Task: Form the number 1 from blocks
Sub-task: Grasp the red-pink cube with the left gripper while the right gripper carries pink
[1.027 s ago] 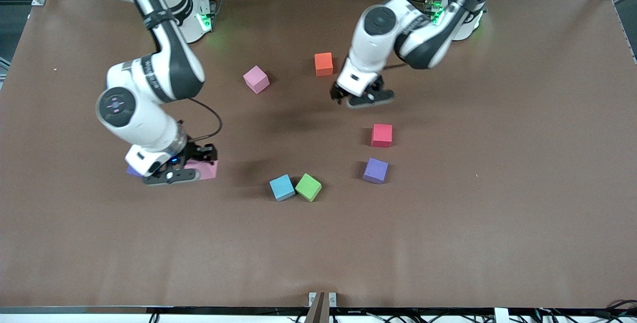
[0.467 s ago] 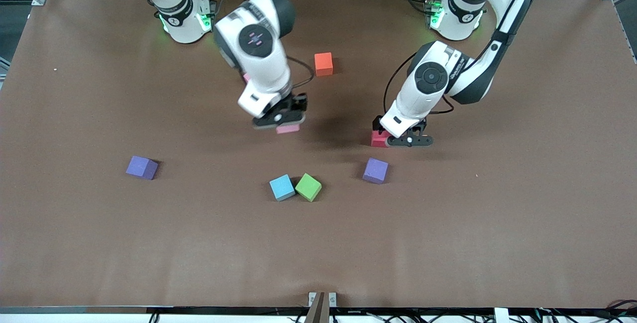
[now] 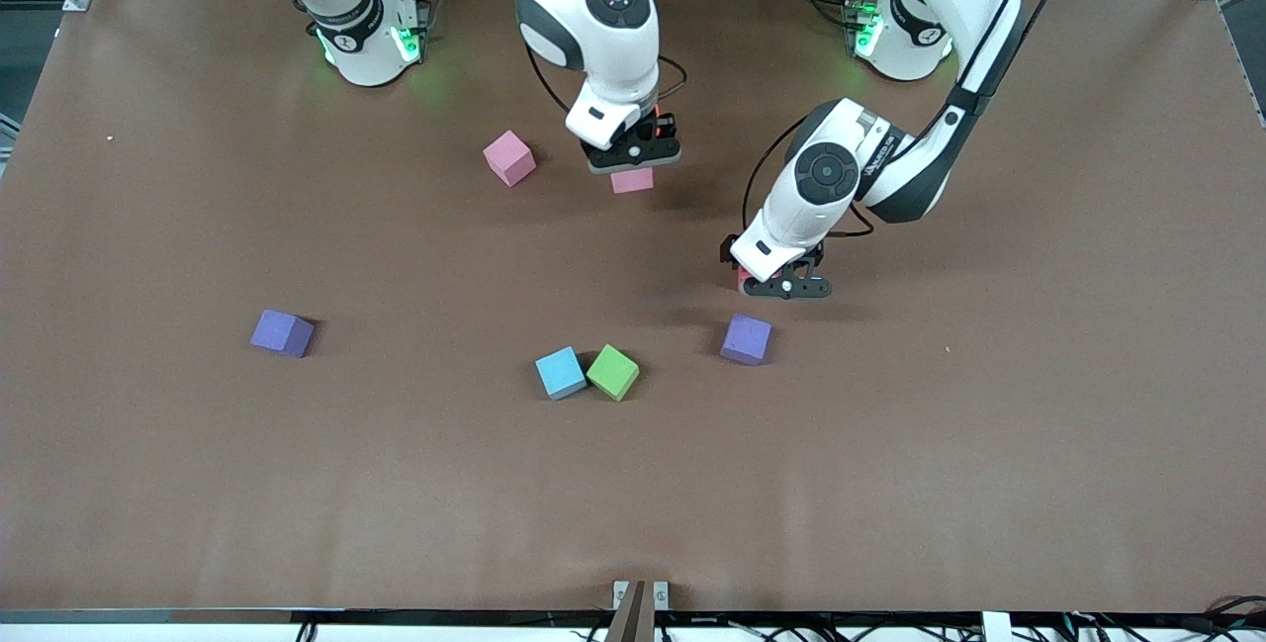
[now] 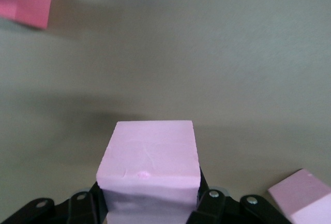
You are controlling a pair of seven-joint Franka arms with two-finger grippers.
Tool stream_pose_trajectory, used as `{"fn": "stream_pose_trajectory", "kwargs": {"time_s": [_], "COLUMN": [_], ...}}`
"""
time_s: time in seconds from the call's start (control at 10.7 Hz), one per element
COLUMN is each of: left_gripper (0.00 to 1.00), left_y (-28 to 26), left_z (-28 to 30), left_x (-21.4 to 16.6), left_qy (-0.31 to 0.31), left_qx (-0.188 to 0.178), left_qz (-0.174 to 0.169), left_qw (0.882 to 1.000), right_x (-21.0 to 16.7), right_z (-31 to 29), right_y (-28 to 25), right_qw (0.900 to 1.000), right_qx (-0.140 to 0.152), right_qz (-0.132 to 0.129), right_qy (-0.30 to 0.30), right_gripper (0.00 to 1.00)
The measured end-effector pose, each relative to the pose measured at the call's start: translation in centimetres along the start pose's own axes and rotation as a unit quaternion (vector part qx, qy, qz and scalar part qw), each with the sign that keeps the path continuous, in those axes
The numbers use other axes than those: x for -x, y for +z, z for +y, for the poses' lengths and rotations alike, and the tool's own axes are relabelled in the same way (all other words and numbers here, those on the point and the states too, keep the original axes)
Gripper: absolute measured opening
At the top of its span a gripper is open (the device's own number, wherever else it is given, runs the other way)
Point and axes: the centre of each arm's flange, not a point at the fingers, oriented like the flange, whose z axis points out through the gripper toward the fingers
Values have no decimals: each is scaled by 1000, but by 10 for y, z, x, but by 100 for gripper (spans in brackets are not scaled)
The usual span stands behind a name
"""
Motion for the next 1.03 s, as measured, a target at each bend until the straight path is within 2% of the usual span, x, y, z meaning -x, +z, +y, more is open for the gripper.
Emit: {"fn": "stream_pose_trajectory", "kwargs": {"time_s": [0.19, 0.47, 0.65, 0.75, 0.84, 0.93, 1.03], "left_gripper": [100, 98, 82, 79, 72, 72, 60], "left_y": [9, 20, 23, 23, 24, 25, 24], "left_z": [-2, -7, -5, -4, -3, -2, -2], "left_x": [-4, -8, -8, -7, -6, -5, -6], "left_qy": [-4, -12, -23, -30, -36, -38, -39], "left_qx": [1, 1, 9, 14, 19, 21, 21], "left_qz": [-3, -7, -12, -16, -20, -22, -22], "left_qw": [1000, 1000, 1000, 999, 999, 999, 999], "right_x": [17, 22, 29, 37, 48, 58, 62], "right_z": [-17, -24, -28, -32, -35, -36, -37], "right_y": [30, 60, 73, 77, 83, 90, 91], "right_qw": [1000, 1000, 998, 998, 997, 997, 997], "right_qx": [1, 6, 11, 11, 14, 19, 20], "right_qz": [4, 5, 1, -6, -14, -20, -22], "right_qy": [2, 26, 54, 64, 71, 72, 72], "right_gripper": [63, 63, 63, 63, 63, 63, 63]}}
